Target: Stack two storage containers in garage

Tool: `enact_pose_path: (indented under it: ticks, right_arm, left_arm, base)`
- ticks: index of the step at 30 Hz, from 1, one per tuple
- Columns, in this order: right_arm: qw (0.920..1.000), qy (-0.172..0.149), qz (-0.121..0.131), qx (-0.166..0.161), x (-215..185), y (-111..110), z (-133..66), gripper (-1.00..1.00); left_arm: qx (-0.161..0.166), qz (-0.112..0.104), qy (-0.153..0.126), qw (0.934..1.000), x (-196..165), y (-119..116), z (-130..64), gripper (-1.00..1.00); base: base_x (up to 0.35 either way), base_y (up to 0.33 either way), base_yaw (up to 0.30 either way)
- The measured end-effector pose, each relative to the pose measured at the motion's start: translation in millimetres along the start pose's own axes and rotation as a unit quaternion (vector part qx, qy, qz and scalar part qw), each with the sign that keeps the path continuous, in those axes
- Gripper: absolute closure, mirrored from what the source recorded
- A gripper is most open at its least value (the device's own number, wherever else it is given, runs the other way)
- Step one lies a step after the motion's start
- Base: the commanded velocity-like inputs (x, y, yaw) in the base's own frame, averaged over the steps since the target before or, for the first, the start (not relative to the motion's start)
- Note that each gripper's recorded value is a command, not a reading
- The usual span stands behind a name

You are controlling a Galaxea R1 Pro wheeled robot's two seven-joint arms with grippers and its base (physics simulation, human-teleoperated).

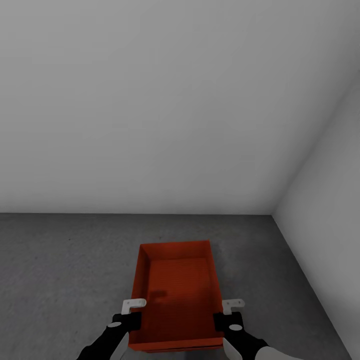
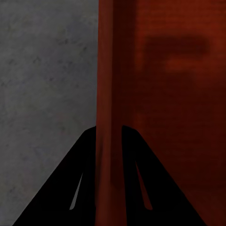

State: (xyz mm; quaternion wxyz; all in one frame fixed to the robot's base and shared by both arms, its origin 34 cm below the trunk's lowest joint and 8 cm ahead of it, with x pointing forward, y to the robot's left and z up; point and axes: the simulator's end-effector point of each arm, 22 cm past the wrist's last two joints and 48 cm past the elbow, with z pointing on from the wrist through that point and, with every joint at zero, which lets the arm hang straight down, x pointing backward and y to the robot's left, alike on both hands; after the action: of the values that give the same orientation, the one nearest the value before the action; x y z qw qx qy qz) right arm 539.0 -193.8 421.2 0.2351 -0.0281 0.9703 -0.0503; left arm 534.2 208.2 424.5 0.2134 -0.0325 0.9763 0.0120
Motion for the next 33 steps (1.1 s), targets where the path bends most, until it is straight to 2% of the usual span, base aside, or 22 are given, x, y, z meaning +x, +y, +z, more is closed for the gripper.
enact_pose_path:
  ticks: [8, 14, 33]
  right_arm:
    - [1.0, 0.0, 0.0, 0.0, -0.2, 0.0, 0.0, 1.0]
    - [1.0, -0.003, 0.0, 0.0, 3.4, 0.8, 9.5, 1.0]
    - [1.0, -0.003, 0.0, 0.0, 3.4, 0.9, 9.5, 1.0]
  left_arm:
    - [0.0, 0.0, 0.0, 1.0, -0.2, 0.0, 0.0, 1.0]
    - [0.0, 0.001, -0.003, 1.0, 3.1, -0.4, 9.5, 1.0]
    - [0.0, 0.001, -0.003, 1.0, 3.0, -0.3, 9.5, 1.0]
  base:
    - [0.0, 0.0, 0.0]
    - [0.0, 0.0, 0.0]
    - [0.0, 0.0, 0.0]
